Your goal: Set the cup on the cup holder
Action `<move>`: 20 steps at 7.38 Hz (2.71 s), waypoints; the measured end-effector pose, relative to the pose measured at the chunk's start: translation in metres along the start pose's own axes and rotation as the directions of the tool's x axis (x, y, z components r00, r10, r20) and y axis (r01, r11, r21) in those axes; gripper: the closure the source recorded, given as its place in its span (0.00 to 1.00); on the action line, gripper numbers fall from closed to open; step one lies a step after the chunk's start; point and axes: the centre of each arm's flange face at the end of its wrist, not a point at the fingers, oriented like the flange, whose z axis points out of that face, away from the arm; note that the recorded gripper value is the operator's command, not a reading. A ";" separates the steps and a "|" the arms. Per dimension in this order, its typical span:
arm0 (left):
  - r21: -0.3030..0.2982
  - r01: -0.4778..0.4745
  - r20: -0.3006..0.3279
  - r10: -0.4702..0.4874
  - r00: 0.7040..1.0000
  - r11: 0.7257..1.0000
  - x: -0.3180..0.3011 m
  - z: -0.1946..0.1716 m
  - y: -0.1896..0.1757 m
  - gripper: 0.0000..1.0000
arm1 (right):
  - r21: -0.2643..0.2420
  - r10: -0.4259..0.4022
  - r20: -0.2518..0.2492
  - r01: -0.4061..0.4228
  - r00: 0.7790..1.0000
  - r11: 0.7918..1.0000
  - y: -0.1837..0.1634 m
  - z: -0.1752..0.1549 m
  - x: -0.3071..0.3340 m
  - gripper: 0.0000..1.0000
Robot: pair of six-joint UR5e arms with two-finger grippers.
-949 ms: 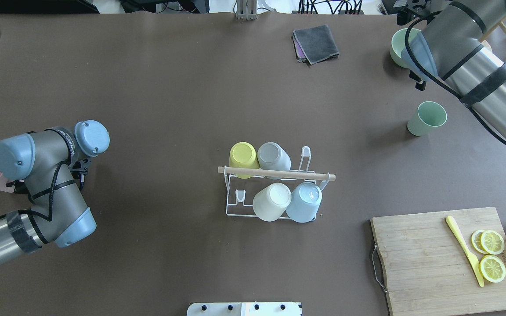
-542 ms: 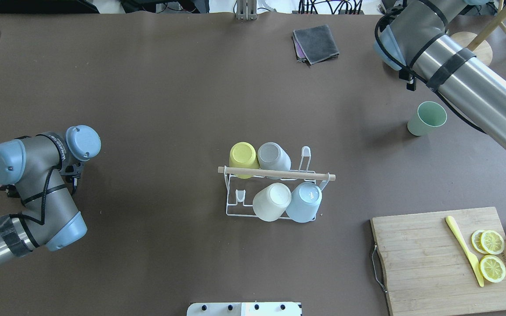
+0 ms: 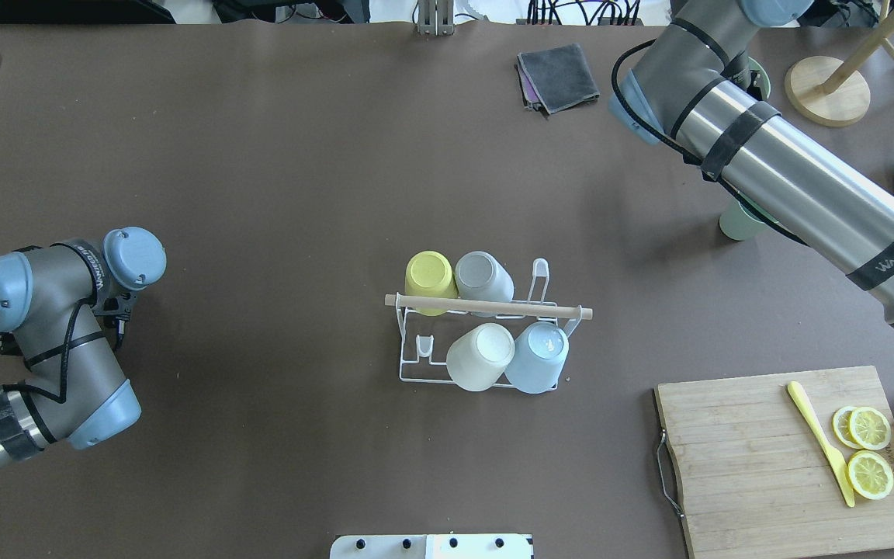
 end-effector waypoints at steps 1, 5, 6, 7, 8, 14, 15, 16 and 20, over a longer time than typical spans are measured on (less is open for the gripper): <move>-0.002 -0.001 -0.002 0.001 1.000 1.000 0.001 0.004 0.001 0.02 | -0.041 -0.014 -0.028 0.012 1.000 0.999 -0.007 0.011 -0.008 0.00; 0.009 0.000 0.000 -0.001 1.000 1.000 0.008 0.037 0.008 0.10 | -0.168 -0.135 -0.154 0.109 0.979 0.980 -0.033 0.033 -0.039 0.00; 0.013 0.005 0.001 -0.005 1.000 1.000 0.007 0.044 0.012 0.51 | -0.191 -0.164 -0.162 0.132 0.973 0.973 -0.035 0.040 -0.040 0.00; 0.021 0.013 0.003 -0.013 1.000 1.000 0.006 0.045 0.019 0.89 | -0.214 -0.192 -0.173 0.153 0.966 0.965 -0.039 0.046 -0.043 0.00; 0.040 0.025 0.009 -0.025 1.000 0.999 0.003 0.039 0.030 1.00 | -0.233 -0.214 -0.186 0.168 0.959 0.958 -0.042 0.052 -0.047 0.00; 0.189 0.119 0.021 -0.125 0.992 0.975 -0.025 -0.023 0.107 1.00 | -0.308 -0.292 -0.243 0.212 0.925 0.928 -0.057 0.080 -0.063 0.00; 0.241 0.152 0.006 -0.158 0.987 0.959 -0.039 -0.039 0.128 1.00 | -0.323 -0.304 -0.249 0.217 0.919 0.921 -0.058 0.085 -0.065 0.00; 0.299 0.185 -0.007 -0.192 0.981 0.936 -0.052 -0.060 0.145 1.00 | -0.338 -0.316 -0.247 0.224 0.916 0.914 -0.058 0.091 -0.064 0.00; 0.523 0.221 0.005 -0.262 0.965 0.823 -0.083 -0.170 0.179 1.00 | -0.380 -0.348 -0.245 0.241 0.905 0.893 -0.054 0.108 -0.056 0.00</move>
